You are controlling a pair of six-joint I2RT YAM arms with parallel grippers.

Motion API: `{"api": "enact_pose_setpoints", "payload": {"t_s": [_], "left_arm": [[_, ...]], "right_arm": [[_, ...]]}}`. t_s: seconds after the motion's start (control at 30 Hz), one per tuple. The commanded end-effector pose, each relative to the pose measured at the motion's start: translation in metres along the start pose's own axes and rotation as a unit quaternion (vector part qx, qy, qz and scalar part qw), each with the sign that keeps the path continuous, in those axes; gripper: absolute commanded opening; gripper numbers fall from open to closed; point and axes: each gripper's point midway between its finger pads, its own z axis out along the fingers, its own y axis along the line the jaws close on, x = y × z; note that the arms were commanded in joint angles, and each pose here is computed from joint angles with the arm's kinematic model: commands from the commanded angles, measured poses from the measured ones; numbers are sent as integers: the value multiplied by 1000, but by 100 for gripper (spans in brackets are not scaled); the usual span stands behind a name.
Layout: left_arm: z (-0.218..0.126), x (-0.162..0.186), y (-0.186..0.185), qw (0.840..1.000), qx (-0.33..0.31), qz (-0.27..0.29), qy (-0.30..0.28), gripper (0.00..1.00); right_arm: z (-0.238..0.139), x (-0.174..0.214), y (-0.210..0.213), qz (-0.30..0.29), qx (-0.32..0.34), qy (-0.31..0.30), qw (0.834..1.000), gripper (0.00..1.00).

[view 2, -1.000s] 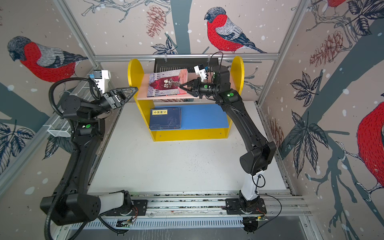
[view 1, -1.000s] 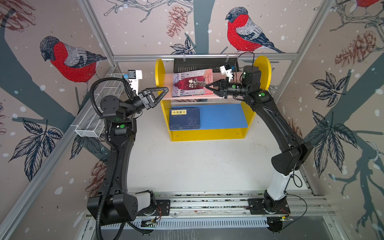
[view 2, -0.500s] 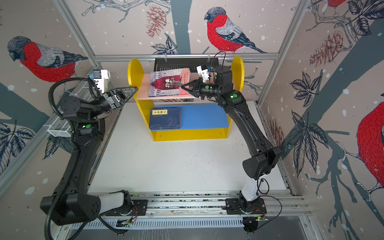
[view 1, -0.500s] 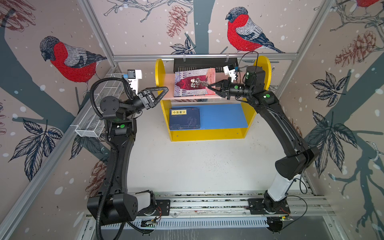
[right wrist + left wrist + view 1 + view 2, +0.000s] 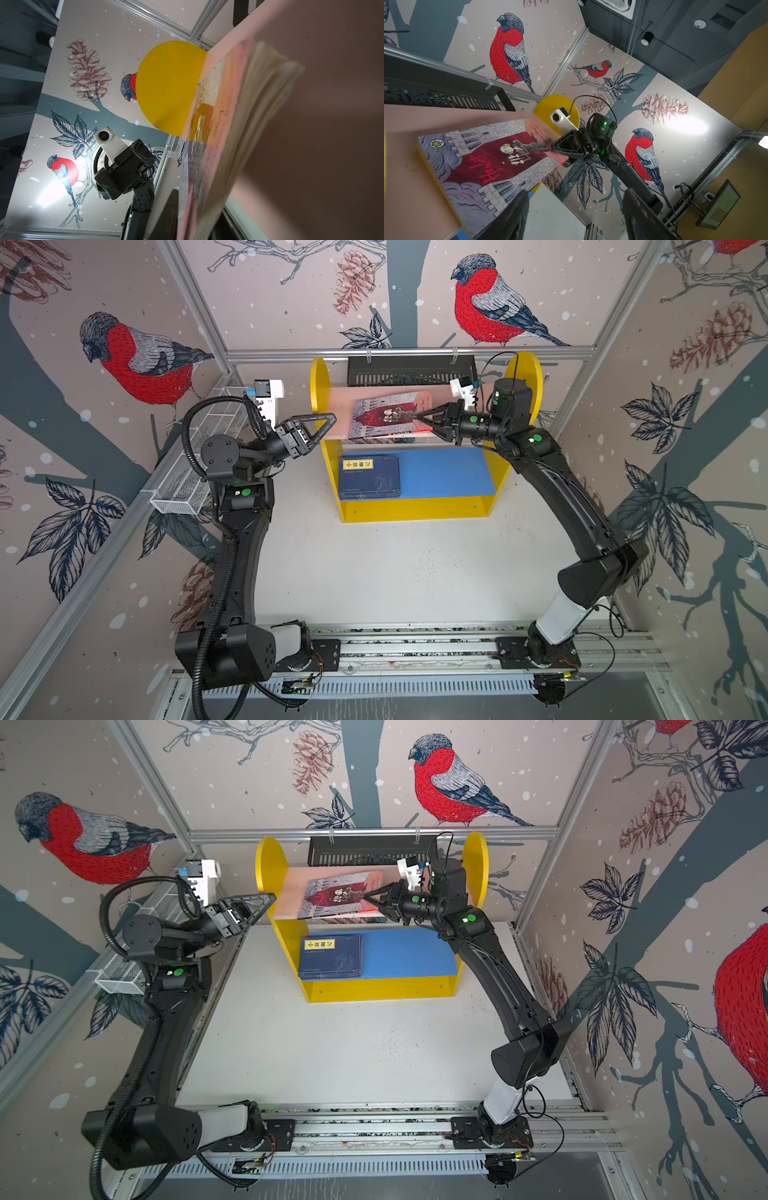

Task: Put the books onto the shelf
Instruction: 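Push the Hamlet book deeper onto the pink shelf with the right gripper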

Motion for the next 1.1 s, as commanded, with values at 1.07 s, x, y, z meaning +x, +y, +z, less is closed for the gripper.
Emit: {"api": "enact_pose_setpoints", "payload": {"t_s": [1.07], "left_arm": [[-2,-2,-8,1000,6,24,-15,73]], "right_arm": [[-1,-34,-11,-69,154,-113,979,60]]}}
